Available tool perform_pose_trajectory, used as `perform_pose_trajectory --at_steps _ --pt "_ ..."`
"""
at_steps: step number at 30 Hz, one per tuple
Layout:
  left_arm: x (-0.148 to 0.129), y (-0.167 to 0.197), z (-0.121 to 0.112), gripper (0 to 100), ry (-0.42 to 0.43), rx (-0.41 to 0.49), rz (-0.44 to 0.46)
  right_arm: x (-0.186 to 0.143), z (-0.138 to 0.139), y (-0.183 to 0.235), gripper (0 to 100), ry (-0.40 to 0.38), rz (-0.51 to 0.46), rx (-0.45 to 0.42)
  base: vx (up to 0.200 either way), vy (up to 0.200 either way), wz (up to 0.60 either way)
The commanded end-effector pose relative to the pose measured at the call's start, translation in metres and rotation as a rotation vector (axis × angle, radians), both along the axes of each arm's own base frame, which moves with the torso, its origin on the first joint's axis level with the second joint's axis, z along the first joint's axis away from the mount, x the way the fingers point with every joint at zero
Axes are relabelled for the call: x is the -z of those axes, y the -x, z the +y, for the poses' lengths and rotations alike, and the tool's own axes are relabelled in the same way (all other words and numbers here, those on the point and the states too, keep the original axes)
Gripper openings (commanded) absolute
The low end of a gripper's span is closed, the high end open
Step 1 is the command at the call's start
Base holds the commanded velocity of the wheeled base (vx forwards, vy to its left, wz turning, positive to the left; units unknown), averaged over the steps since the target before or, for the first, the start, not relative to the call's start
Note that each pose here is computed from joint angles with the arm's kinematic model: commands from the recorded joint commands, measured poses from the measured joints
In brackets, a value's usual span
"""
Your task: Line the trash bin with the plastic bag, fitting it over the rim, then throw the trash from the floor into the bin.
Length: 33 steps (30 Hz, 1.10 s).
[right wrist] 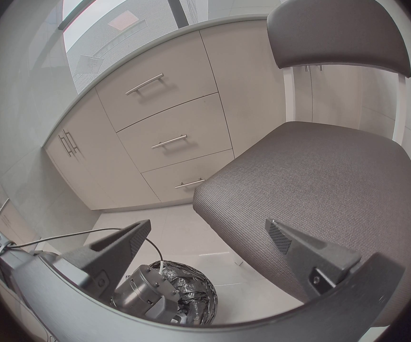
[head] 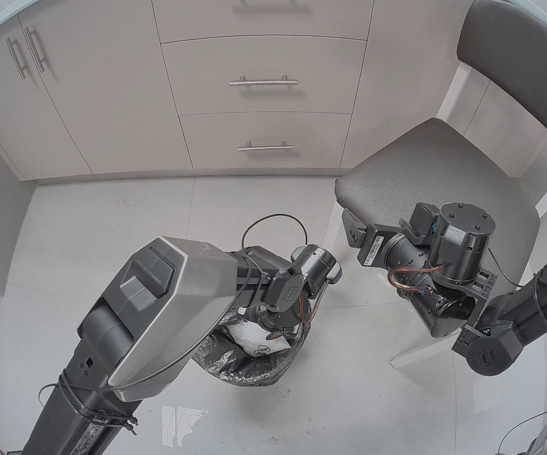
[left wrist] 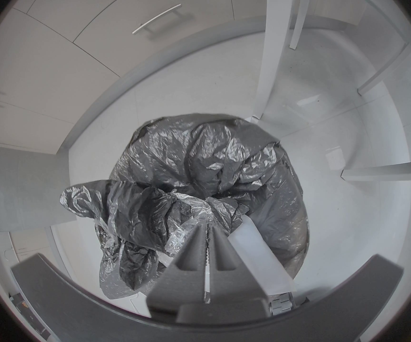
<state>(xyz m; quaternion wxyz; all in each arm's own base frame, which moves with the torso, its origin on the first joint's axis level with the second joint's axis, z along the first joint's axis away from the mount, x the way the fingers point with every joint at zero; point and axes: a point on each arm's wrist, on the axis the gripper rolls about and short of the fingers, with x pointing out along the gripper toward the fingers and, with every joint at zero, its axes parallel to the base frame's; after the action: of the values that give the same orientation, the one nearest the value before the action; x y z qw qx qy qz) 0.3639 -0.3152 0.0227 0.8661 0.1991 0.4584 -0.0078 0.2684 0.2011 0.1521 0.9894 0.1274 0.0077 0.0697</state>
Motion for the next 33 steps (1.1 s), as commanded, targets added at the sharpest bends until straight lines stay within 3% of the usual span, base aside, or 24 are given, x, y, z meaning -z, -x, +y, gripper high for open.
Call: perform_pose_trajectory --at_steps 1,12,19,33 --pt "0.019 -0.002 0.002 0 -0.017 -0.022 0.026 0.002 0.0 -0.002 100 0.004 0.005 0.004 0.0 0.0 0.0" --pt "0.052 -0.008 0.009 0 -0.052 -0.049 0.07 0.006 -0.001 -0.006 100 0.006 0.008 0.015 0.0 0.0 0.0" --pt "0.078 -0.02 0.025 0 -0.093 -0.089 0.091 0.009 -0.001 -0.009 100 0.003 0.0 0.018 0.0 0.0 0.0" --pt "0.112 -0.037 0.037 0 -0.057 -0.128 0.048 0.012 0.001 -0.012 100 -0.001 -0.031 0.02 0.0 0.0 0.0"
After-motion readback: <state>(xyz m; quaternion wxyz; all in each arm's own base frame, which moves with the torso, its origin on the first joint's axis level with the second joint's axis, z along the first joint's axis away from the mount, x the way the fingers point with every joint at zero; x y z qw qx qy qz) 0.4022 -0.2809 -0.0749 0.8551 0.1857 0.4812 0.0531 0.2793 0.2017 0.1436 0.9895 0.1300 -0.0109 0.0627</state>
